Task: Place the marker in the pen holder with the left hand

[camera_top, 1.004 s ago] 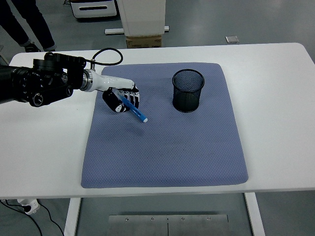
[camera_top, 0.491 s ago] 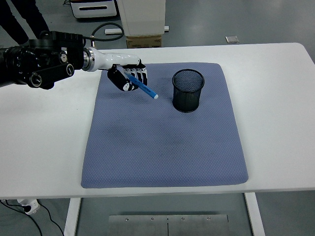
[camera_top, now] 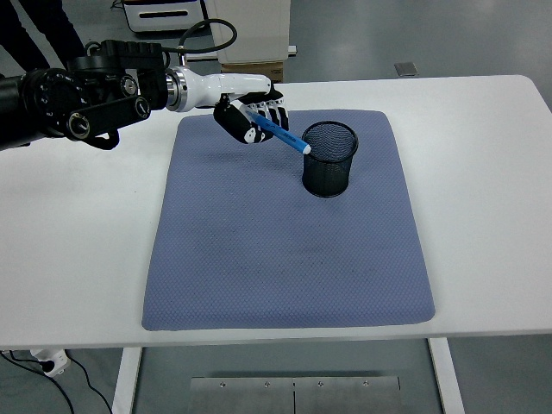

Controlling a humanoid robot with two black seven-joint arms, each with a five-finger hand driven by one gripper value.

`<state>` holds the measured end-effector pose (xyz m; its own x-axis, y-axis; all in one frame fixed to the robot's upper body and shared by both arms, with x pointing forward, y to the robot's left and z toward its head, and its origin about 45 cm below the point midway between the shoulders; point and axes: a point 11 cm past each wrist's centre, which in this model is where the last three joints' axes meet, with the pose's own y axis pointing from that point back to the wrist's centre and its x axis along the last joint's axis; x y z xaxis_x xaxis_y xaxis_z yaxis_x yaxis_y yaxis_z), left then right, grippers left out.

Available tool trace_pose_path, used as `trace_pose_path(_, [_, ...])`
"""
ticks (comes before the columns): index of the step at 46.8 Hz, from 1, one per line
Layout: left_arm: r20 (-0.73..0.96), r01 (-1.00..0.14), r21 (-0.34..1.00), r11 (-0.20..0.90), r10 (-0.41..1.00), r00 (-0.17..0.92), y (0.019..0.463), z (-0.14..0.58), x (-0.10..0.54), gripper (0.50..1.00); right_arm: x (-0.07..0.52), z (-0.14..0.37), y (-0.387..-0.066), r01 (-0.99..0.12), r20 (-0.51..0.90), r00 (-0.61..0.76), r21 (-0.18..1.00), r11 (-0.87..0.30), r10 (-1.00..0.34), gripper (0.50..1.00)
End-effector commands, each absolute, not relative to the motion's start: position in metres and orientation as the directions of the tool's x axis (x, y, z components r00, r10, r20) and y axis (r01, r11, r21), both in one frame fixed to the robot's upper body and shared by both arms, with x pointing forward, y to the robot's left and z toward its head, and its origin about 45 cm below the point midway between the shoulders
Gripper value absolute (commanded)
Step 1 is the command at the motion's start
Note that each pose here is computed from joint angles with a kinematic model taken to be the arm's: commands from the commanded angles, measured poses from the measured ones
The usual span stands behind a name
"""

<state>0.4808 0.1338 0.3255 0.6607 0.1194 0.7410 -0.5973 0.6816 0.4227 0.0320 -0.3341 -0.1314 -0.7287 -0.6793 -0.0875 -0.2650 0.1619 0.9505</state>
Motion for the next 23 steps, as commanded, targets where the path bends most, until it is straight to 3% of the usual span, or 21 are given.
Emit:
trace_pose_path(1, [0.739, -0.592, 0.408, 0.695, 0.129, 0.661, 0.126, 0.328, 0.48, 0.5, 0.032, -0.131, -0.334, -0.265, -0.087, -0.729, 0.951, 0.162, -0.679, 1.0])
trace_pose_path(23, [0.7, -0.548, 0.32, 0.773, 0.197, 0.687, 0.077, 0.336, 0.471, 0.5, 0.032, -0.131, -0.334, -0.265, -0.087, -0.729, 0.951, 0.162, -0.679, 1.0])
